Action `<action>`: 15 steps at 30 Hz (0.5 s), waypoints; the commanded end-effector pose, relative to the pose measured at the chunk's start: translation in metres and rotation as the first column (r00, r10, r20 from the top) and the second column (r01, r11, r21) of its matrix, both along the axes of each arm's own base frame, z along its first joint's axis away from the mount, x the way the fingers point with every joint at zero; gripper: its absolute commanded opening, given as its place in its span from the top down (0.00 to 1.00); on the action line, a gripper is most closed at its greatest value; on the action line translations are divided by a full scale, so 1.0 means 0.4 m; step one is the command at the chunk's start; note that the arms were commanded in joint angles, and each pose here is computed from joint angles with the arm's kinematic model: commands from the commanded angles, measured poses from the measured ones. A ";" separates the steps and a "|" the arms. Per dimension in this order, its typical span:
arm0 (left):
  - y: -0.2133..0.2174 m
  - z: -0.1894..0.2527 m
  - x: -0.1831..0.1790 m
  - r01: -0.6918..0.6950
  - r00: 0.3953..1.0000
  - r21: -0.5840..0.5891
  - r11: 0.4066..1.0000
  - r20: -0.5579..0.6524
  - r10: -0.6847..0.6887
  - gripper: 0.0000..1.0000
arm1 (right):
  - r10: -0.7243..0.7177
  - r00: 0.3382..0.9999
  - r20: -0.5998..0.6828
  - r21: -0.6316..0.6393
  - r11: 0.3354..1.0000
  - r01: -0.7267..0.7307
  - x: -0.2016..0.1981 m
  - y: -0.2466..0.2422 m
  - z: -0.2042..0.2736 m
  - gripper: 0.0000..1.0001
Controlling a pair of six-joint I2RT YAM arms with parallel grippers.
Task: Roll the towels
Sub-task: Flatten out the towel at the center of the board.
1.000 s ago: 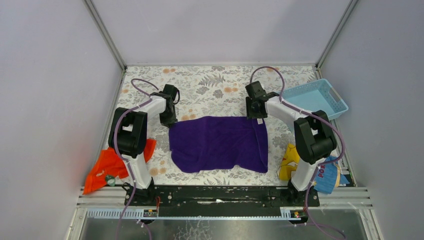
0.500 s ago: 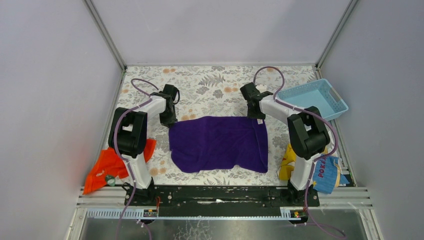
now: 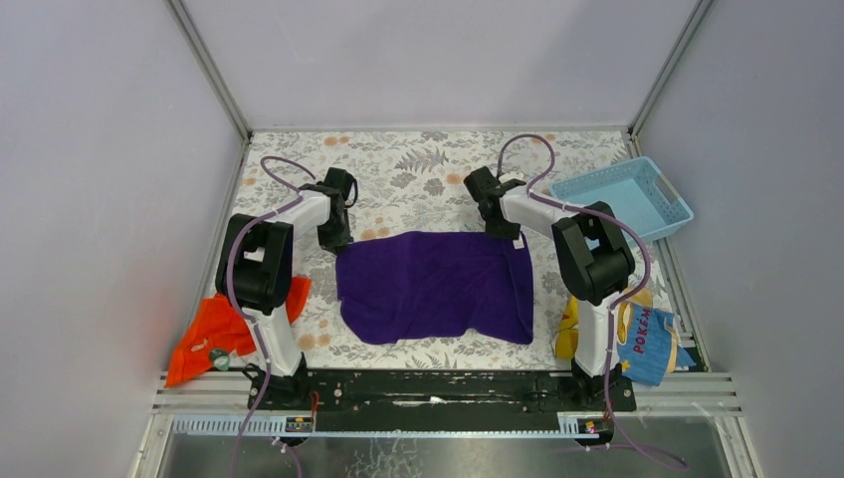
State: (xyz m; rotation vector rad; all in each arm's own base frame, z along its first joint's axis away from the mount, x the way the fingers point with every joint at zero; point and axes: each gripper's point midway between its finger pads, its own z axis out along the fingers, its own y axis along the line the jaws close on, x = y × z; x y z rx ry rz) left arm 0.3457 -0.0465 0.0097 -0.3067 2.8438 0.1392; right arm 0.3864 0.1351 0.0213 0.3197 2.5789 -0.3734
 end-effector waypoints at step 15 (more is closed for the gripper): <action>0.025 -0.033 -0.039 0.006 0.998 0.028 1.000 -0.067 -0.004 1.00 | -0.121 0.992 0.034 -0.072 0.990 0.123 -0.016 -0.033 0.036 0.57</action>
